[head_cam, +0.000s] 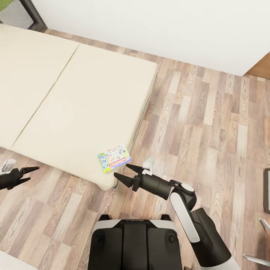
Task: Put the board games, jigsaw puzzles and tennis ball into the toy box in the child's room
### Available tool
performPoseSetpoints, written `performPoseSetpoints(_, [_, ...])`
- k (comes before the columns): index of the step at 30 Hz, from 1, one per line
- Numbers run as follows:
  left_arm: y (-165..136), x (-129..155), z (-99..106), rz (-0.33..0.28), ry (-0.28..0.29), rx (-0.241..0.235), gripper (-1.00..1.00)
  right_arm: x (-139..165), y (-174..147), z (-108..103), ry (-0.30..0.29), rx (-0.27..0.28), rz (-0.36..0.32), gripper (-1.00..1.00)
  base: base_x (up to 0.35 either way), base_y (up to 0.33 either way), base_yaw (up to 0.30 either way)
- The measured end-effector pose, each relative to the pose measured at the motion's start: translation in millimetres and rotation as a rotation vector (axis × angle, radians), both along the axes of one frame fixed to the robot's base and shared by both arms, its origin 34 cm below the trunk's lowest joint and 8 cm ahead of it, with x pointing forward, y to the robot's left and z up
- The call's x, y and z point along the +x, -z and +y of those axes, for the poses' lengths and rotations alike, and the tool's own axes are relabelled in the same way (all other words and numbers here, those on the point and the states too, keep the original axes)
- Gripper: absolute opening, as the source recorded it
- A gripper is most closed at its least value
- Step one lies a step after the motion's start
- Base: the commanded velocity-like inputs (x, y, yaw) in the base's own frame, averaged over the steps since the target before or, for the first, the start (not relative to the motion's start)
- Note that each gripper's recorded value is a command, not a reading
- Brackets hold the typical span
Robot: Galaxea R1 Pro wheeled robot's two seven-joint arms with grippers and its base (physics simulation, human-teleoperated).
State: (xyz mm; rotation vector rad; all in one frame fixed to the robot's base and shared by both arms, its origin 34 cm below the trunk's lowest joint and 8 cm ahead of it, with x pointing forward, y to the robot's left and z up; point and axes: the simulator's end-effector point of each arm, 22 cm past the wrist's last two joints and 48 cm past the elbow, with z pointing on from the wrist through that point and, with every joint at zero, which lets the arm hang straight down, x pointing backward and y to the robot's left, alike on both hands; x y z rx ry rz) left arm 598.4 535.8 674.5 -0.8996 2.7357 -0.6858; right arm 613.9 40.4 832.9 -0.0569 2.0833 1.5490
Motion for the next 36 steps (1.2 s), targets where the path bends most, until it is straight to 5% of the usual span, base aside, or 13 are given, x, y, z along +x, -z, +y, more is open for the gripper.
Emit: performPoseSetpoints(36, [-27, 17, -1, -0.055, 0.002, -0.001, 1.00, 8, -28, 0, 0.000, 0.000, -0.055, 1.00, 0.000, 0.000, 0.100])
